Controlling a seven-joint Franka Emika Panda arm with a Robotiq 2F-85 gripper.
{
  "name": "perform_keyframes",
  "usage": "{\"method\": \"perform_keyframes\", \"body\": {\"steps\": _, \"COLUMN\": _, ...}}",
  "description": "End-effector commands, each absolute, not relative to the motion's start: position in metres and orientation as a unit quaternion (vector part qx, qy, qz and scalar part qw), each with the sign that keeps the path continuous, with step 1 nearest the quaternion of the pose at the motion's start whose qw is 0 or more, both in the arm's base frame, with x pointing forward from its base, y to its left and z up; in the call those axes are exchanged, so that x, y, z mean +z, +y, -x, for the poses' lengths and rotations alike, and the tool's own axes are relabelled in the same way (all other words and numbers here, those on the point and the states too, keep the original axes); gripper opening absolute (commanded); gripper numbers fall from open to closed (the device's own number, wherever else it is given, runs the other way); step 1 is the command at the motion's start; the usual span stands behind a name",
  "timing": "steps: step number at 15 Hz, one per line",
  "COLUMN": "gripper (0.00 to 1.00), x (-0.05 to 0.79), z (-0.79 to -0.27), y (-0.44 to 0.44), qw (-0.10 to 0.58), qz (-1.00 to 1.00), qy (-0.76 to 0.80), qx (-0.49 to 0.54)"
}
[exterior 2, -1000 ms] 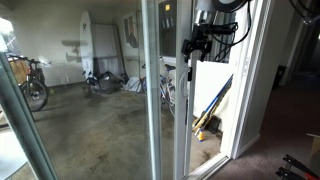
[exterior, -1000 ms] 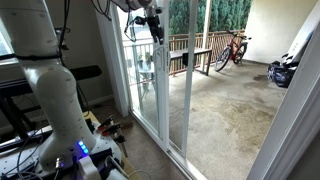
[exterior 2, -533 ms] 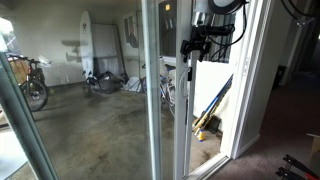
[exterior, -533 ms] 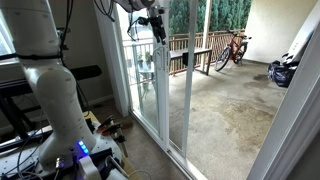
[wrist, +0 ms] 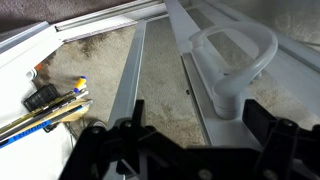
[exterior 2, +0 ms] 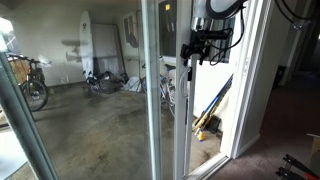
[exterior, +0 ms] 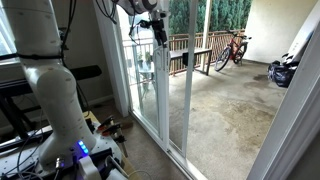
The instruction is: Slide the door to the right
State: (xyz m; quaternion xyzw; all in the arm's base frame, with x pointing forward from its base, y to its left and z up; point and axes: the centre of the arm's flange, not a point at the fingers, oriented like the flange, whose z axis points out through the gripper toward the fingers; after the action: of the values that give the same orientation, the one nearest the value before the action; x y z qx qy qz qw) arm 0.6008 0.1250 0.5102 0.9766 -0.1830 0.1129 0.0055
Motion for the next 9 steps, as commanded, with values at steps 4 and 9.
{"method": "perform_keyframes", "body": {"steps": 4, "gripper": 1.0, "x": 0.495, "z": -0.611, "y": 0.126, "qw": -0.015, "qz": -0.982, "qy": -0.169, "qx": 0.079}}
{"method": "perform_keyframes", "body": {"steps": 9, "gripper": 1.0, "x": 0.482, "z": -0.613, "y": 0.123, "qw": -0.009, "qz": -0.982, "qy": -0.177, "qx": 0.064}}
